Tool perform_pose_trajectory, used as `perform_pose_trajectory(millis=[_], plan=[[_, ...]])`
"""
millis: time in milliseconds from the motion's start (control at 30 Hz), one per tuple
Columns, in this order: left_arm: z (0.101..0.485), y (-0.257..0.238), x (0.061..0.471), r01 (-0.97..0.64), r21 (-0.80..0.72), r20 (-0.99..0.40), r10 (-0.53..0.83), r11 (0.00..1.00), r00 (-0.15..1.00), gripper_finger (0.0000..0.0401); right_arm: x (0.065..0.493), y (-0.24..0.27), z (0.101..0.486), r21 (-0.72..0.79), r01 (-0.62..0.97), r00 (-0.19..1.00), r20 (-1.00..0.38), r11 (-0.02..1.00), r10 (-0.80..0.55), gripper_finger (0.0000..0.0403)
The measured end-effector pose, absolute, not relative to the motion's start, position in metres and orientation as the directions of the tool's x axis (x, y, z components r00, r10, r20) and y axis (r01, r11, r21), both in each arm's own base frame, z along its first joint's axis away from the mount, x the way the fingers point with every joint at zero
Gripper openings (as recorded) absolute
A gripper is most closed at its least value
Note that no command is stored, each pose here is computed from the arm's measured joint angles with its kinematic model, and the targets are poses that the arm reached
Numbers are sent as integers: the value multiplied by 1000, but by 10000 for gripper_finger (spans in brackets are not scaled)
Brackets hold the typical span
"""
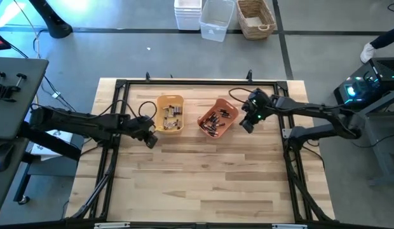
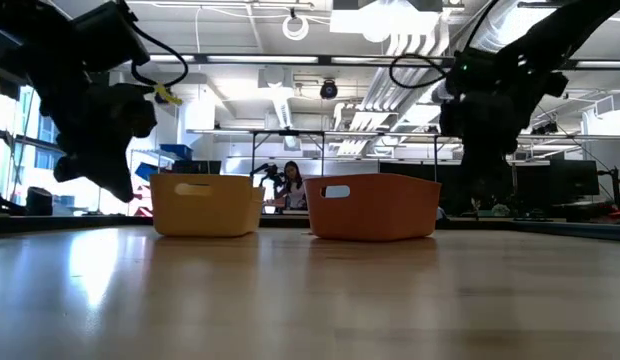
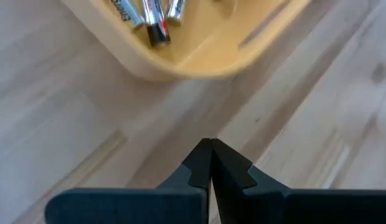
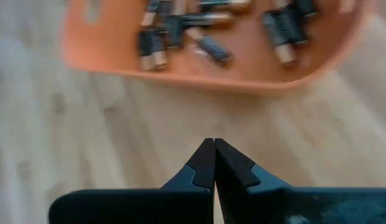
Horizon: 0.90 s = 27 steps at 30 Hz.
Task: Sort batteries
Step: Adjust the orange bin
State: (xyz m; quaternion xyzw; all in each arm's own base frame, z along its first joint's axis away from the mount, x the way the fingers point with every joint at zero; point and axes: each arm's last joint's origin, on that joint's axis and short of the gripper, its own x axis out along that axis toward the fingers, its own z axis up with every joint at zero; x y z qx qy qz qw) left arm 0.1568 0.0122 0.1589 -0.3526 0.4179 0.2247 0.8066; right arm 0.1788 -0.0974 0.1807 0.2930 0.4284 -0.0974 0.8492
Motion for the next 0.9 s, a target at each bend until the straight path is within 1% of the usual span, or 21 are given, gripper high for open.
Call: perform_pose_trajectory(millis=[67,133,200,367,433,633,900], plan=[[161,12,153,-656,-371,-837,69,658,542,0,182,-104,175,397,438,607,-792,807,61,0],[161,13,149,-673,-344,-845,96,654,526,0,189,-111,170,397,439,631,-775,806,38,0],[163,13,148,-676,-340,-836,120,653,536,0,195,-116,165,379,453,633,-774,807,9,0],[165,14,148,-679,-350,-824,132,645,551,0,204,-129,151,283,552,595,-793,785,-132,0],[165,13,148,-682,-349,-826,132,642,547,0,208,-135,149,261,565,608,-773,783,-181,0],[165,13,148,-682,-352,-826,131,641,549,0,221,-149,151,308,569,707,-657,762,-262,0],[165,14,148,-651,-300,-826,152,697,543,0,230,-156,154,334,561,763,-563,757,-317,0]])
